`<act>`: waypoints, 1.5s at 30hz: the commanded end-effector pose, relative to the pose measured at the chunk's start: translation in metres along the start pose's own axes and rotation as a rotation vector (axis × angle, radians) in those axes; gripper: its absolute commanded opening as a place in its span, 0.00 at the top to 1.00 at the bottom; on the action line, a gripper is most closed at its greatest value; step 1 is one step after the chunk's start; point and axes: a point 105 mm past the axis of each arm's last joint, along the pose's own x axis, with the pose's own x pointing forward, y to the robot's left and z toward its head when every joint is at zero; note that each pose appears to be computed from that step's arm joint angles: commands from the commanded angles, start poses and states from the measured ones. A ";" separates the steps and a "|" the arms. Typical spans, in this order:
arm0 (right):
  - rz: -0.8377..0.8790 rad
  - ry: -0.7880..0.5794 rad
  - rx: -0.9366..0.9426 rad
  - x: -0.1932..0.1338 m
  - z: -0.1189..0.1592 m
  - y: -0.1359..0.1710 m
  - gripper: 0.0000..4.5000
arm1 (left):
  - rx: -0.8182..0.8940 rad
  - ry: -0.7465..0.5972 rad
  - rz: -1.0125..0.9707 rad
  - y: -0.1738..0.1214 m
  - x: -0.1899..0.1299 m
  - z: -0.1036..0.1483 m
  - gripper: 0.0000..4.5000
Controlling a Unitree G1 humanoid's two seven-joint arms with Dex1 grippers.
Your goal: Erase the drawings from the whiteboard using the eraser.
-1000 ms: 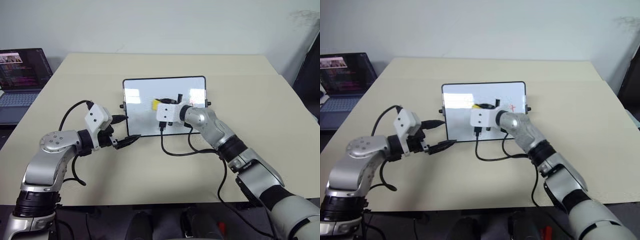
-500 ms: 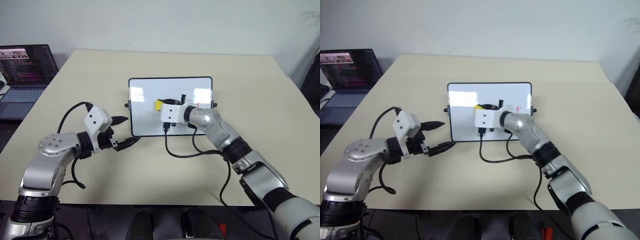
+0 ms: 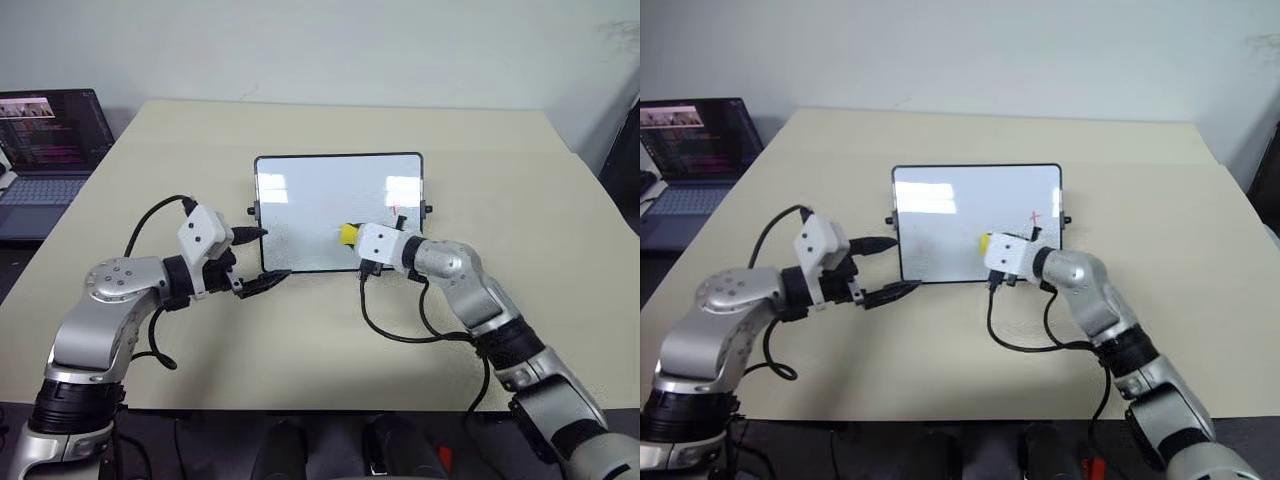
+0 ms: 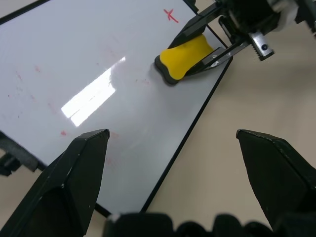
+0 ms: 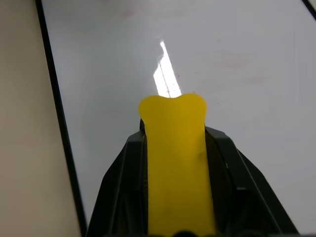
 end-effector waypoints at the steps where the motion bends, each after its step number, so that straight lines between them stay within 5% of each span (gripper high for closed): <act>1: -0.079 -0.016 0.101 -0.030 0.005 -0.013 0.73 | 0.036 -0.060 -0.041 -0.006 0.007 0.017 0.00; 7: -0.195 0.114 0.248 -0.080 -0.027 -0.007 0.73 | 0.045 -0.072 -0.095 -0.013 0.017 0.019 0.00; 13: -0.220 0.149 0.296 -0.092 -0.033 0.000 0.73 | 0.062 -0.093 -0.121 -0.009 0.025 0.025 0.00; 20: -0.408 0.143 0.213 -0.084 -0.032 -0.032 0.73 | 0.065 -0.125 -0.137 -0.012 0.037 0.030 0.00; 35: -0.427 0.116 0.106 -0.030 -0.028 -0.071 0.73 | 0.060 -0.119 -0.147 -0.012 0.039 0.026 0.00; 45: -0.183 0.239 0.100 -0.023 -0.058 -0.031 0.73 | 0.064 -0.118 -0.133 -0.011 0.035 0.028 0.00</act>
